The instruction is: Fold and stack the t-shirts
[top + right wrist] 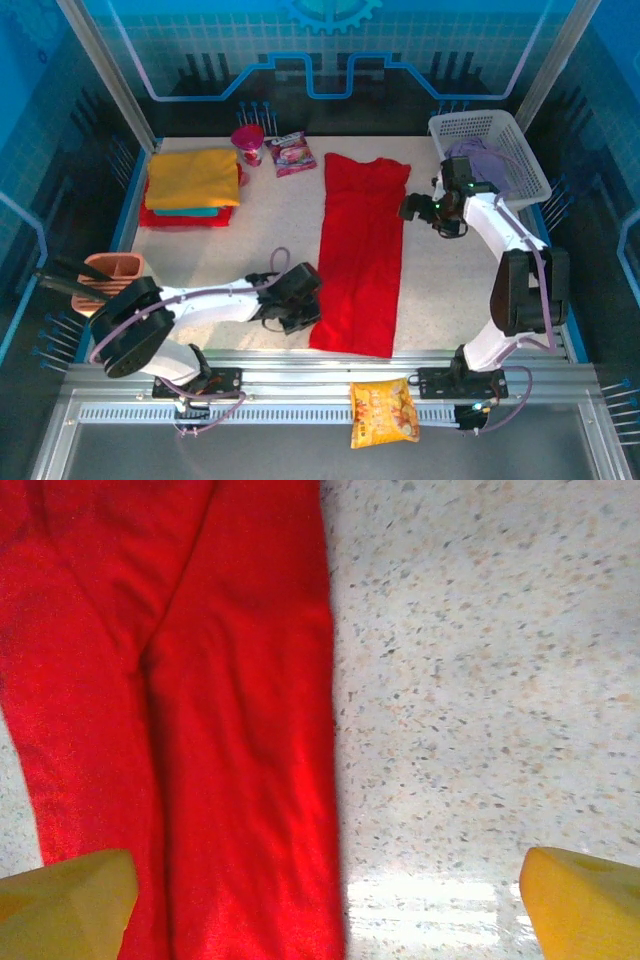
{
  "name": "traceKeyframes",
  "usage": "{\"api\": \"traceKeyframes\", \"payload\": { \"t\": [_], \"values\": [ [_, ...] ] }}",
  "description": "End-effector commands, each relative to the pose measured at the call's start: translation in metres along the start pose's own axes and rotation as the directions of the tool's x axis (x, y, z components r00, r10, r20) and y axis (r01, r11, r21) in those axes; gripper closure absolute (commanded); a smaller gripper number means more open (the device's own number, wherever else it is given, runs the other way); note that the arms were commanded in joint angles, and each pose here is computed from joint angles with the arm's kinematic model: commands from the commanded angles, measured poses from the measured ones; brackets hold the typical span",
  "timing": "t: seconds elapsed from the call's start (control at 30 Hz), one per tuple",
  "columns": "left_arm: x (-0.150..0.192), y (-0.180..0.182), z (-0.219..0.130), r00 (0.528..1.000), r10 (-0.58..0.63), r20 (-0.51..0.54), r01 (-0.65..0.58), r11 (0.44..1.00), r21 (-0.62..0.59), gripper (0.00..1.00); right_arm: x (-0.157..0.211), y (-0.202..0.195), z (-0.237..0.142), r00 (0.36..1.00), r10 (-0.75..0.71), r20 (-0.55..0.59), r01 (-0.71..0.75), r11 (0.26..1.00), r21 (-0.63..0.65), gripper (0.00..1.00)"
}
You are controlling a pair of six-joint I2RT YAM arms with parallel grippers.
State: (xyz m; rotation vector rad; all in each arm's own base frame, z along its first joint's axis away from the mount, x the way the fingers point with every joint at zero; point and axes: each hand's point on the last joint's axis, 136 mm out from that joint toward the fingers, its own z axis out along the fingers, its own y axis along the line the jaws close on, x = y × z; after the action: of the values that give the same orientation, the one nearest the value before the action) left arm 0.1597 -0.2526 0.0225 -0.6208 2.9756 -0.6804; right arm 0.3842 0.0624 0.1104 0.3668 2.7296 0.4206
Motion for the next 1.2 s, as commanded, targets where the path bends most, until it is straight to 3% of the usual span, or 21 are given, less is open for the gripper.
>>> {"api": "traceKeyframes", "payload": {
  "t": [0.0,0.07,0.17,0.27,0.53,0.57,0.63,0.7,0.77,0.87,0.93,1.07,1.17],
  "values": [
    [0.010,0.031,0.002,0.996,-0.080,-0.024,0.080,0.997,-0.017,0.87,0.000,0.018,0.011,0.999,-0.048,-0.006,0.048,0.998,-0.040,0.02],
    [0.007,0.031,-0.005,0.997,-0.077,-0.003,0.077,0.997,-0.005,0.64,-0.004,0.026,0.016,0.997,-0.072,-0.010,0.071,0.996,-0.047,0.04],
    [-0.004,0.019,-0.028,0.997,-0.037,0.065,0.037,0.999,0.007,0.38,-0.011,0.035,0.022,0.995,-0.096,-0.008,0.096,0.994,-0.048,0.07],
    [-0.023,-0.004,-0.055,0.993,0.004,0.121,-0.012,0.998,0.060,0.28,-0.018,0.037,0.027,0.996,-0.093,-0.007,0.092,0.995,-0.029,0.11],
    [-0.101,-0.085,-0.094,0.966,0.162,0.203,-0.198,0.965,0.172,0.29,-0.031,0.022,0.043,1.000,0.026,-0.011,-0.027,0.999,-0.033,0.33],
    [-0.112,-0.098,-0.095,0.962,0.183,0.201,-0.221,0.958,0.184,0.32,-0.035,0.020,0.045,0.999,0.041,-0.011,-0.041,0.998,-0.047,0.40],
    [-0.133,-0.119,-0.091,0.958,0.218,0.188,-0.254,0.947,0.195,0.35,-0.040,0.017,0.051,0.997,0.066,-0.031,-0.068,0.995,-0.073,0.66],
    [-0.154,-0.141,-0.083,0.957,0.233,0.171,-0.269,0.936,0.227,0.39,-0.045,0.014,0.058,0.996,0.078,-0.053,-0.081,0.994,-0.070,0.71],
    [-0.175,-0.164,-0.073,0.948,0.262,0.180,-0.302,0.918,0.259,0.40,-0.049,0.012,0.066,0.995,0.079,-0.063,-0.084,0.994,-0.066,0.68],
    [-0.203,-0.186,-0.053,0.944,0.272,0.189,-0.317,0.906,0.280,0.40,-0.054,0.012,0.069,0.995,0.080,-0.061,-0.084,0.994,-0.073,0.51],
    [-0.219,-0.193,-0.037,0.942,0.272,0.198,-0.319,0.909,0.268,0.41,-0.057,0.011,0.063,0.996,0.081,-0.034,-0.084,0.994,-0.073,0.33],
    [-0.247,-0.207,-0.011,0.932,0.283,0.227,-0.334,0.913,0.234,0.45,-0.058,0.016,0.041,0.998,0.052,0.032,-0.049,0.994,-0.096,0.11],
    [-0.269,-0.217,0.003,0.920,0.280,0.276,-0.345,0.910,0.228,0.48,-0.053,0.018,0.027,0.996,0.047,0.069,-0.039,0.993,-0.113,0.07]
  ]
}}
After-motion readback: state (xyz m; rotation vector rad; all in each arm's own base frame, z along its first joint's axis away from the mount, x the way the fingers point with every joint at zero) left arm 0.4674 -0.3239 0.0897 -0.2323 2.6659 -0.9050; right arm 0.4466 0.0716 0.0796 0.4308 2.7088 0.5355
